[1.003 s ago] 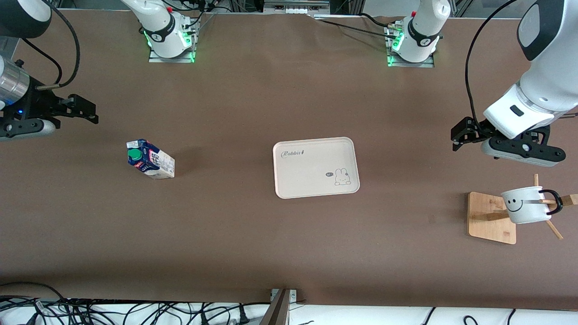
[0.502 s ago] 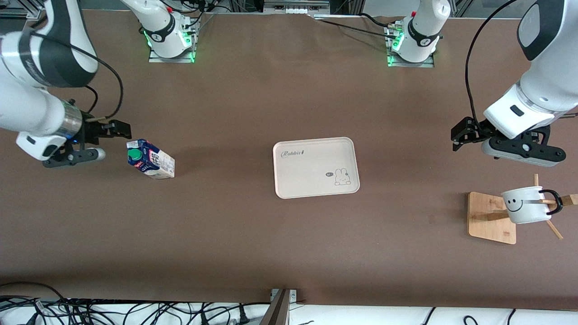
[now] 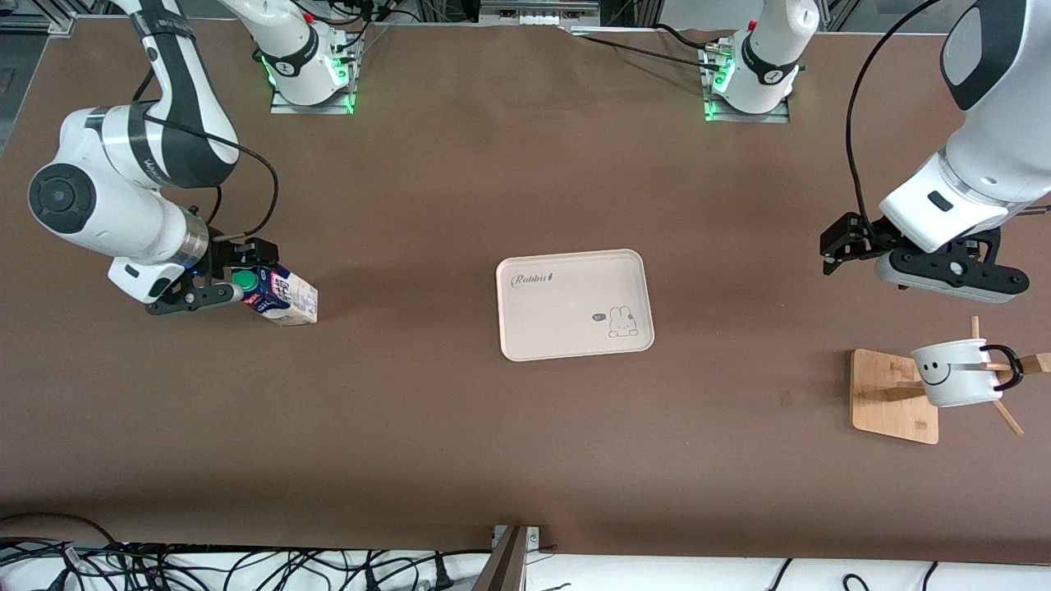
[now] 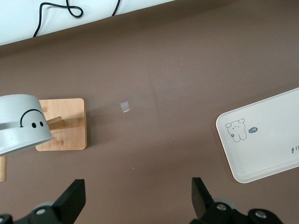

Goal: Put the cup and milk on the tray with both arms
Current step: 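Reach the right gripper down to the blue milk carton, then close the right gripper on the milk carton and lift it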

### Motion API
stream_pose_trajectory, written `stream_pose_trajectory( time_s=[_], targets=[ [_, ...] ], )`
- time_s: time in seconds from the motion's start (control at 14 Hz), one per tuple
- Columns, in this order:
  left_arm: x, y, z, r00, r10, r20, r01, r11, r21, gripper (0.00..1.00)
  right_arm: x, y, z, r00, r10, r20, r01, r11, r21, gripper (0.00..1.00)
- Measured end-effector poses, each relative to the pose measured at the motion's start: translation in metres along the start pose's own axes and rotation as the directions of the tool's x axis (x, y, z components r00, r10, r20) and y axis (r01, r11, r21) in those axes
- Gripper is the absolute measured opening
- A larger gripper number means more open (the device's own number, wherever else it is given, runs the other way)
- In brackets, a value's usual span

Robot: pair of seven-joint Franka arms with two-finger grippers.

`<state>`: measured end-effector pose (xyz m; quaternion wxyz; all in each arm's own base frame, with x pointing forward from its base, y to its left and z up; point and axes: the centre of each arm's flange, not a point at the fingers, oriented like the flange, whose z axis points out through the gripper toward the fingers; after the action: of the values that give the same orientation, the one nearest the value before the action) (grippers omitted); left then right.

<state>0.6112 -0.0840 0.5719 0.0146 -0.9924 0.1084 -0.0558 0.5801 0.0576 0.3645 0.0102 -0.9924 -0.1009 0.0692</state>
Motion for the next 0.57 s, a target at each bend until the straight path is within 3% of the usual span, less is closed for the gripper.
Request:
stream_pose_trajectory(
  time_s=[0.43, 0.57],
  targets=[
    [0.000, 0.000, 0.000, 1.000, 0.000, 0.000, 0.000, 1.000, 0.000, 1.00, -0.001, 0.002, 0.022, 1.000, 0.003, 0.009, -0.003, 1.000, 0.001, 0.91],
    [0.000, 0.000, 0.000, 1.000, 0.000, 0.000, 0.000, 1.000, 0.000, 1.00, -0.001, 0.003, 0.024, 1.000, 0.006, 0.007, -0.006, 1.000, 0.001, 0.80]
  ],
)
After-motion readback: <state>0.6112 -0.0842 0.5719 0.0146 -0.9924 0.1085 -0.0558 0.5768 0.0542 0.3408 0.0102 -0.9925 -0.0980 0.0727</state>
